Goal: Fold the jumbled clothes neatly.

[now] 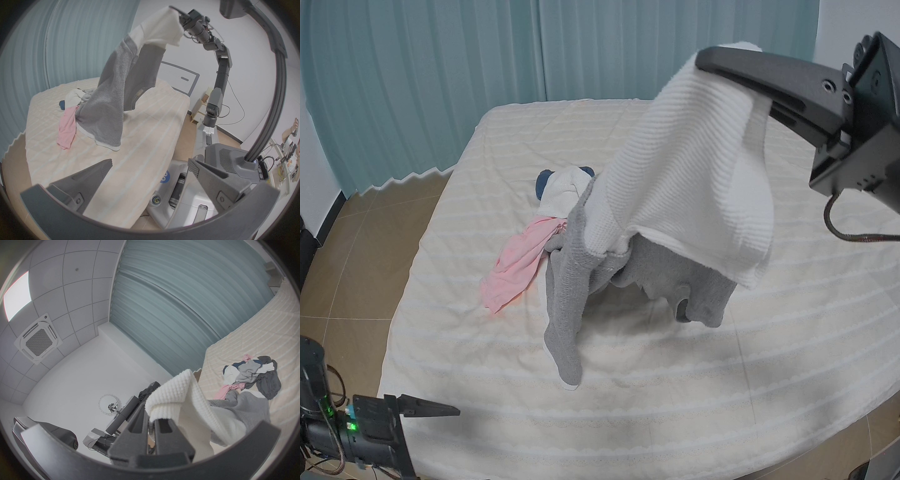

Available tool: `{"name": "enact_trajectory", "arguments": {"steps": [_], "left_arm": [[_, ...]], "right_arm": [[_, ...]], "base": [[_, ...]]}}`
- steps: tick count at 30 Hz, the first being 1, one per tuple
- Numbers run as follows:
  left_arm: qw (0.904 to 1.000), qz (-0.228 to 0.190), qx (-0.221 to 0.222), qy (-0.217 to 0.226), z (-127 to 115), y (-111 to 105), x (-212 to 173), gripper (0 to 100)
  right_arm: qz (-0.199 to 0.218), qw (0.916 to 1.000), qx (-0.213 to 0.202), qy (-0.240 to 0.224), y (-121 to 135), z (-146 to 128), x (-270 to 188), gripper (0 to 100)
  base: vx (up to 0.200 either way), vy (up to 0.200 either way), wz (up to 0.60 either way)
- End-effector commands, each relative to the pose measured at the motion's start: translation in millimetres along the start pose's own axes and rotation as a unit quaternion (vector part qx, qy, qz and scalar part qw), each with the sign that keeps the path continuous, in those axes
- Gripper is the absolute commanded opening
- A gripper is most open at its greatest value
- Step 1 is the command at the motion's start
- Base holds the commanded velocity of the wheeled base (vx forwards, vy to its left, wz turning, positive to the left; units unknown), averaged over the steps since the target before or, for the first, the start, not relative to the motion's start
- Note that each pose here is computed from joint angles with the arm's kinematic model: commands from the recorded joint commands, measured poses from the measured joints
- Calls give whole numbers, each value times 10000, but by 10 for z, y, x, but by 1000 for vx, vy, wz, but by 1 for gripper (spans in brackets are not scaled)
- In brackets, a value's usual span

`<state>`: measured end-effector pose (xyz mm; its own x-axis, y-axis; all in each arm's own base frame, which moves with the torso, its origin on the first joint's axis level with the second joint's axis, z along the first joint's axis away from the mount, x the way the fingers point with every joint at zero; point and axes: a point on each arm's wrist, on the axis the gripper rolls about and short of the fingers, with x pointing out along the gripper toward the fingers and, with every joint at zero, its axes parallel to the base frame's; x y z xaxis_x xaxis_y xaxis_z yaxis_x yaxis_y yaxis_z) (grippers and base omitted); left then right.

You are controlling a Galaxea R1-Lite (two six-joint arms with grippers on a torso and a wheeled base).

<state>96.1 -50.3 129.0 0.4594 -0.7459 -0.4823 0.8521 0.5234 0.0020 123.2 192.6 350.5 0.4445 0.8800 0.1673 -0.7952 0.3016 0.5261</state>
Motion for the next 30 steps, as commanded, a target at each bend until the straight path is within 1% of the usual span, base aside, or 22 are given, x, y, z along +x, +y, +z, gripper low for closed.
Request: {"name": "enact_trajectory", "arguments": {"steps": [1,7,10,13,16,18,21,24,30], "left_arm": [[9982,-200,-264,500,-34,218,400,100],[9978,-294,-228,556,-31,302,617,100],[9979,-162,-211,584,-36,389,768,100],[9991,-6,-142,398,-21,487,916,100],[9994,-9,-143,316,-7,499,961,100],[9989,-187,-347,264,34,454,1064,100],[9987,-219,-440,110,91,463,1146,100],[9993,-172,-337,-49,112,483,1281,100],[9993,-251,-267,-71,58,453,1501,100]], "right_arm": [[280,9996,9,23,167,-16,100,0],[376,9993,34,10,241,-24,86,0],[448,9990,51,37,278,-44,86,0],[493,9987,70,65,301,-61,86,0],[491,9987,72,82,299,-71,82,0],[476,9988,71,91,289,-79,69,0],[507,9987,71,56,305,-60,58,0],[511,9987,71,50,307,-57,53,0],[530,9986,77,35,310,-51,-17,0]], "base": [[0,0,0],[0,0,0],[0,0,0],[0,0,0],[0,0,0],[0,0,0],[0,0,0],[0,0,0],[0,0,0]]}}
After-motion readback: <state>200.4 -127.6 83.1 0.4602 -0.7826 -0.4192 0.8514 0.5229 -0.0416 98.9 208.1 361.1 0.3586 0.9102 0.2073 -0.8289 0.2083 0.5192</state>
